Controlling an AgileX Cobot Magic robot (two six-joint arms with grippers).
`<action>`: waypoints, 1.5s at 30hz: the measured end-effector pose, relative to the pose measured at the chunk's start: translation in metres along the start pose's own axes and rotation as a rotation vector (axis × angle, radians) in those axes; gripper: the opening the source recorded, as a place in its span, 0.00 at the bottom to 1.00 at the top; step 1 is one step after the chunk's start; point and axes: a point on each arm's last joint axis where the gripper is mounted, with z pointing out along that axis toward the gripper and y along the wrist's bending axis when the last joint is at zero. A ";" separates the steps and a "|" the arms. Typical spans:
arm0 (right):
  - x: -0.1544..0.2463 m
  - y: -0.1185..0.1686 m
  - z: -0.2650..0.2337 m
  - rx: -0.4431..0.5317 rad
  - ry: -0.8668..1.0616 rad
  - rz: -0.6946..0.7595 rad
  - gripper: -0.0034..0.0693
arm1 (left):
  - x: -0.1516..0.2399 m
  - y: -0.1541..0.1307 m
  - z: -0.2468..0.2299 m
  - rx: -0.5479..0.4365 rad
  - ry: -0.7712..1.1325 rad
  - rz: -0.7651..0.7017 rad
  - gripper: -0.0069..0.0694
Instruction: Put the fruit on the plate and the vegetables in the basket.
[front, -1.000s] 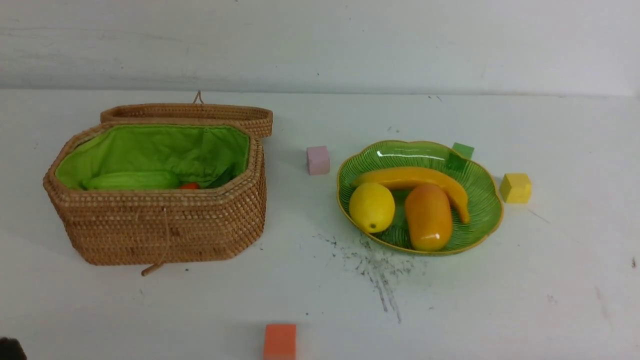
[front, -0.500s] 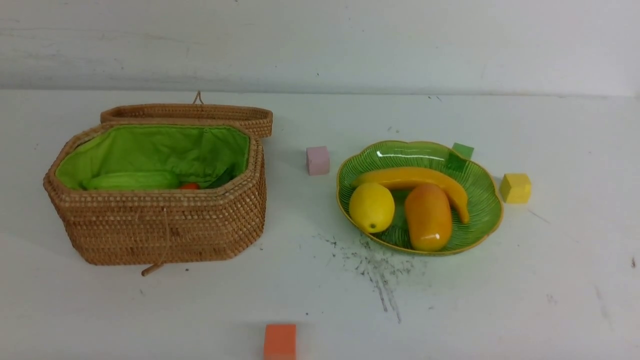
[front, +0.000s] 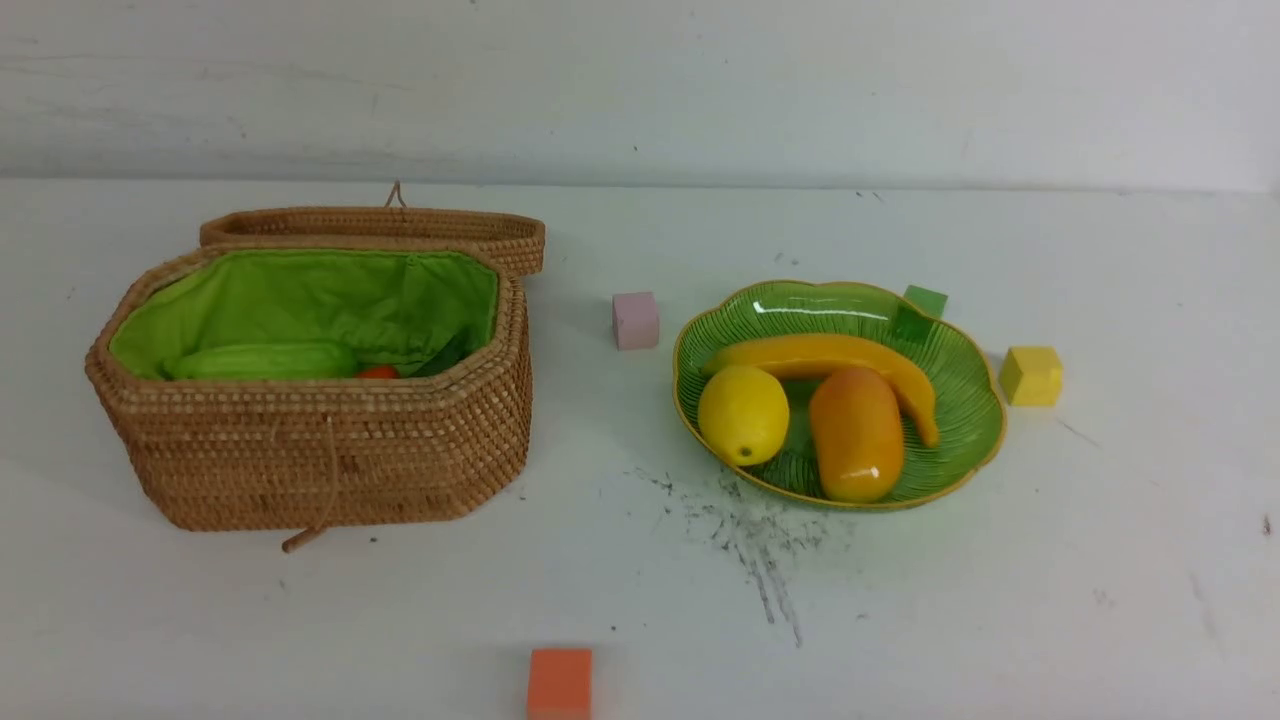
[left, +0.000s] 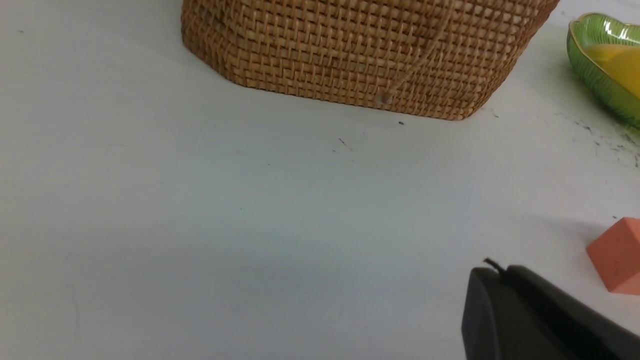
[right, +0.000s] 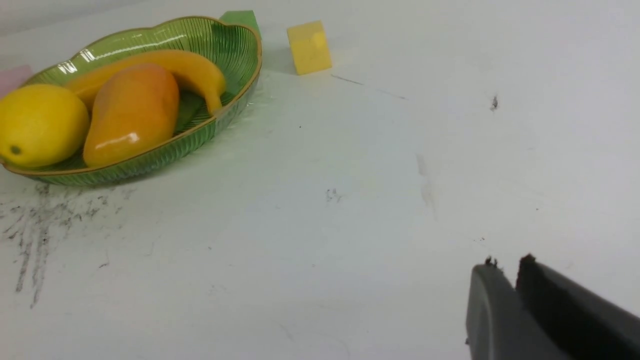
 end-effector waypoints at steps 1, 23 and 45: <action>0.000 0.000 0.000 0.000 0.000 0.000 0.16 | 0.000 0.000 0.000 0.000 0.000 0.000 0.07; 0.000 0.000 0.000 0.000 0.000 -0.001 0.19 | 0.000 0.000 0.000 0.000 0.000 0.000 0.08; 0.000 0.000 0.000 0.000 0.000 0.000 0.22 | 0.000 0.000 0.000 0.000 0.000 0.000 0.09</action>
